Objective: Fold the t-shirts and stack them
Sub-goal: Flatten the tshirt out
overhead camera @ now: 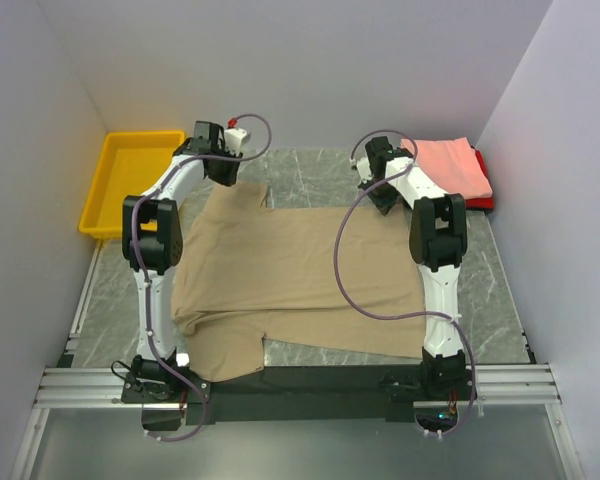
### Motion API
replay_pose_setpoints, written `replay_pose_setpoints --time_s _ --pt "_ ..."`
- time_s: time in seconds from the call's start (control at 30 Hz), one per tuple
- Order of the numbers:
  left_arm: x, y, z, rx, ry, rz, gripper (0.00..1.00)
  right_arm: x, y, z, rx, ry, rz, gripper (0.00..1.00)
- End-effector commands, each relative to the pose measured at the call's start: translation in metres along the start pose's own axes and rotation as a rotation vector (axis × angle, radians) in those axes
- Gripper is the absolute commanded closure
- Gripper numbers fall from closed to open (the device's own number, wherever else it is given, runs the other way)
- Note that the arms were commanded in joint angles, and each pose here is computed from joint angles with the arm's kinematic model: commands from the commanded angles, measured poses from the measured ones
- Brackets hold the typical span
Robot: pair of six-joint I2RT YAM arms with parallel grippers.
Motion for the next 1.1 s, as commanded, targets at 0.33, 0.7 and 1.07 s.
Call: replay_pose_setpoints --time_s 0.33,0.7,1.07 --pt "0.009 -0.028 -0.055 0.154 0.071 -0.012 0.71 -0.011 -0.014 0.019 0.007 0.107 -0.069 0.85" --pt "0.061 -0.034 -0.042 0.109 0.129 0.1 0.66 -0.021 0.013 0.055 -0.201 0.097 -0.161 0.68" --pt "0.064 0.031 -0.008 -0.056 0.153 0.11 0.4 -0.045 0.055 0.054 -0.315 -0.124 -0.041 0.41"
Point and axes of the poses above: each gripper's point midway between its finger pads, its own y axis back along the fingers, its own x axis along the line the jaws close on, z = x × y, the point moved 10 cm from there along y, back along the fingers, and after that the axes turned 7 degrees about -y, right-handed, at the moved point
